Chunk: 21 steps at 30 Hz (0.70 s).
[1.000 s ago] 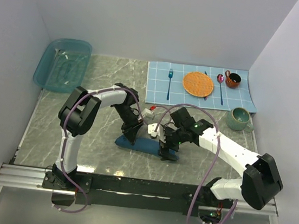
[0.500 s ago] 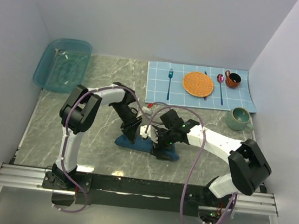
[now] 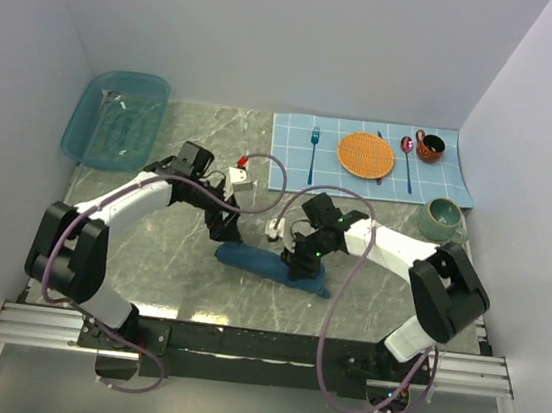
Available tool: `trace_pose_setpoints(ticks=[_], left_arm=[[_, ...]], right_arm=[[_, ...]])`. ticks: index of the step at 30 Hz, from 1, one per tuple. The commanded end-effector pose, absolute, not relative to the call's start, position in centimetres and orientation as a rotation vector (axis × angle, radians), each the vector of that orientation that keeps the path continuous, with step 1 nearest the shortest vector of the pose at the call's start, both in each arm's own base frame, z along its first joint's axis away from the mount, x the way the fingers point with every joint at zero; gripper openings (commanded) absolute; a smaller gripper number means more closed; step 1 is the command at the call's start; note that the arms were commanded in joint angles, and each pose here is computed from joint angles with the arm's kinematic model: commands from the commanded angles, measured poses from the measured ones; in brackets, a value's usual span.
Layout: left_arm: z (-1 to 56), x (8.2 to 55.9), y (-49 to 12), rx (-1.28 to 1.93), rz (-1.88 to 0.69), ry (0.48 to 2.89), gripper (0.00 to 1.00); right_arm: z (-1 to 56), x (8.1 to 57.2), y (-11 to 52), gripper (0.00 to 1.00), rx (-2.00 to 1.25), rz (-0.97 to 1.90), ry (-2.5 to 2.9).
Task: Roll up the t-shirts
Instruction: Roll the T-shirt to the center of the board.
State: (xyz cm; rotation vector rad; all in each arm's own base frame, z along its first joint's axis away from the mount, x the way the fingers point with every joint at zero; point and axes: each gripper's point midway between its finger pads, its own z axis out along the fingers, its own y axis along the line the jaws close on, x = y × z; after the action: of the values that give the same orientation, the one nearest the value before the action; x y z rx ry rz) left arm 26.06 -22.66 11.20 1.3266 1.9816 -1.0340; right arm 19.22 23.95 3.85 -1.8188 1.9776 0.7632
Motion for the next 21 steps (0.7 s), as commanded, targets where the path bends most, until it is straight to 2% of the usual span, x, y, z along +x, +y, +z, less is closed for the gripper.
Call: trace_pose_setpoints(ticks=[1, 5, 13, 21], left_arm=[[11.8, 28.0, -24.7, 1.344, -1.016, 1.845, 0.99], [11.5, 28.0, -25.9, 1.405, -0.968, 1.734, 0.99], [10.3, 25.5, -30.3, 1.531, -1.219, 1.659, 0.99], [8.2, 24.0, -33.3, 1.71, -1.246, 1.572, 0.99]], right_arm=[[4.2, 19.3, 23.3, 0.2, -1.711, 0.981, 2.126], [3.8, 19.9, 22.6, 0.2, -1.636, 1.082, 2.219], [3.5, 19.6, 21.9, 0.21, -1.626, 1.134, 2.255], [3.3, 19.7, 21.8, 0.21, -1.621, 1.178, 2.289]])
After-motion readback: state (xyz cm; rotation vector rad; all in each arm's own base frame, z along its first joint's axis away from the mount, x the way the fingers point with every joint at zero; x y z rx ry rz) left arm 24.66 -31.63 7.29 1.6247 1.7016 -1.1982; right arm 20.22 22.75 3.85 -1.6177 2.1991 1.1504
